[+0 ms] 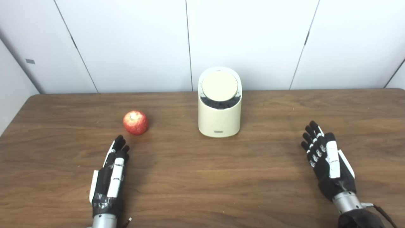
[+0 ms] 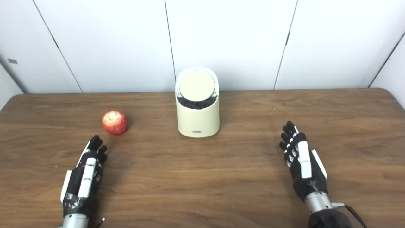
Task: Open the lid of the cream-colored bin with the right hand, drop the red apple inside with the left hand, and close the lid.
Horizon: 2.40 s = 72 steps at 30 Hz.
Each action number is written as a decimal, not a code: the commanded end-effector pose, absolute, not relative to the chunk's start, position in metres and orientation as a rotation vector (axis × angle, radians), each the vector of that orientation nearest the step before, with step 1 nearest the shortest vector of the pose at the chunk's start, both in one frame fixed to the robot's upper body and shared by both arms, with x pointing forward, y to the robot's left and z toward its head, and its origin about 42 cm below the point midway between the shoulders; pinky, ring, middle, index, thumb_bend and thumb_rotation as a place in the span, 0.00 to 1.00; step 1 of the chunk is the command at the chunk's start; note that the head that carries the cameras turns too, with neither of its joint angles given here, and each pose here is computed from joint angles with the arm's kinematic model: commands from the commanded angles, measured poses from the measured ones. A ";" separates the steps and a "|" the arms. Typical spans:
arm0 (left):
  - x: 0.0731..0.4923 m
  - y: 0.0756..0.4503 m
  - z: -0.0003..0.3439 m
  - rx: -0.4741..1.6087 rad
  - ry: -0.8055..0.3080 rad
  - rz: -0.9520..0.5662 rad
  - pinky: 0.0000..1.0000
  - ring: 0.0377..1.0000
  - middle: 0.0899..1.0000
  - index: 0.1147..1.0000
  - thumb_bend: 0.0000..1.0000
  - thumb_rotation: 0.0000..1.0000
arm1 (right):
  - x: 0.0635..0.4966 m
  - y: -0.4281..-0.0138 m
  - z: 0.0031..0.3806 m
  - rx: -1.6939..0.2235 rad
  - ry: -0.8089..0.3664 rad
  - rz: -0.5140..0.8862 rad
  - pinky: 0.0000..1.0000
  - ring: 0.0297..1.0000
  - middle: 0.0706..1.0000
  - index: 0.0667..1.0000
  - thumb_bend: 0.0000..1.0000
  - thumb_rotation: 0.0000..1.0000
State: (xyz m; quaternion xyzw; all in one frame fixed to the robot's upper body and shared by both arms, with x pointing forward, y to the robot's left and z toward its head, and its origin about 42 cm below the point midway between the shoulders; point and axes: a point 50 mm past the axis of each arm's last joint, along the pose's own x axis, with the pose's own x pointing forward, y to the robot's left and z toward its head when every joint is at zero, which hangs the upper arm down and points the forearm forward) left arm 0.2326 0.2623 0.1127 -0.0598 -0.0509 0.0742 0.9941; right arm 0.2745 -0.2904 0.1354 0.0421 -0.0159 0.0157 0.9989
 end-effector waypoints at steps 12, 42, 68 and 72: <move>0.232 0.261 0.115 -0.116 -0.122 0.138 0.99 0.96 0.97 0.95 0.34 0.69 | 0.281 -0.289 0.147 0.076 -0.125 0.036 1.00 1.00 1.00 1.00 0.54 1.00; 0.228 0.250 0.100 -0.070 -0.119 0.117 1.00 0.98 0.99 1.00 0.29 0.54 | 0.321 -0.259 0.171 -0.168 -0.251 -0.003 0.95 0.94 0.94 0.95 0.80 0.51; 0.226 0.235 0.101 -0.066 -0.130 0.076 1.00 1.00 1.00 1.00 0.15 0.42 | 0.428 -0.179 0.293 -0.457 -0.439 0.092 0.94 0.96 0.95 0.93 0.90 0.29; 0.226 0.235 0.099 -0.057 -0.131 0.078 1.00 1.00 1.00 1.00 0.15 0.43 | 0.442 -0.174 0.303 -0.507 -0.451 0.090 0.90 0.95 0.94 0.92 0.91 0.29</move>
